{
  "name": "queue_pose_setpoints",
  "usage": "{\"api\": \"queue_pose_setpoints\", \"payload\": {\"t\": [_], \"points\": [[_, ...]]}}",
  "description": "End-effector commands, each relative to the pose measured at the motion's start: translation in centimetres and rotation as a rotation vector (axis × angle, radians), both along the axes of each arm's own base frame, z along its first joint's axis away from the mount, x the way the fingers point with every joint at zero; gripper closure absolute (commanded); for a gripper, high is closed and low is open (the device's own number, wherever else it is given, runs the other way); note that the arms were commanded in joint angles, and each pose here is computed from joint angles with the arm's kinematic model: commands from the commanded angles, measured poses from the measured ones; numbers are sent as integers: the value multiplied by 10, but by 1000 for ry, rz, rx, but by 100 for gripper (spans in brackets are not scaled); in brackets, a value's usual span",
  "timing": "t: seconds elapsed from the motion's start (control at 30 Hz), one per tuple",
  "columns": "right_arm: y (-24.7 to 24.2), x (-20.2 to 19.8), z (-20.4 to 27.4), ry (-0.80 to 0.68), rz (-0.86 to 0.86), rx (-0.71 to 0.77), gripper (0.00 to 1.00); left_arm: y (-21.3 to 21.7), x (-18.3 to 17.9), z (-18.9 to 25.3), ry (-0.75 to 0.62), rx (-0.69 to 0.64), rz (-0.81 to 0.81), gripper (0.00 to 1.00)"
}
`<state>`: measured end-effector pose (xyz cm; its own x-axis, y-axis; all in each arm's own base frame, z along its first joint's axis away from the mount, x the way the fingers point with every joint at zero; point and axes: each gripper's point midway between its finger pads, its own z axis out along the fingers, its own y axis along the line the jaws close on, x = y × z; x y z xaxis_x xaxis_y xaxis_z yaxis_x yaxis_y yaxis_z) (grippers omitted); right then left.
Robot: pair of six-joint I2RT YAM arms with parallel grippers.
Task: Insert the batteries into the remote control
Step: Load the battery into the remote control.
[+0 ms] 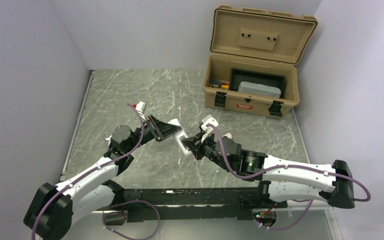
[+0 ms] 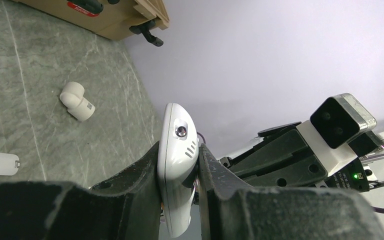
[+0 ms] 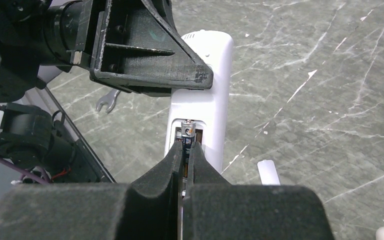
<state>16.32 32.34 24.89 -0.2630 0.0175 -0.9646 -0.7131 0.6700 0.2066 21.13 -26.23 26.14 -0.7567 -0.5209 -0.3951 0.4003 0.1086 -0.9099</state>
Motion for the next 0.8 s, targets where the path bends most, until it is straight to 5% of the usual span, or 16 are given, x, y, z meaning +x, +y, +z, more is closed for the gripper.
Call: {"api": "queue_pose_setpoints", "payload": {"t": [0.0, 0.77], "points": [[-3, -6, -14, -2, 17, -63, 100, 2, -11, 47, -105, -124, -31, 100], [-14, -13, -34, 25, 34, -171, 97, 3, -12, 47, -95, -130, -32, 100]]}}
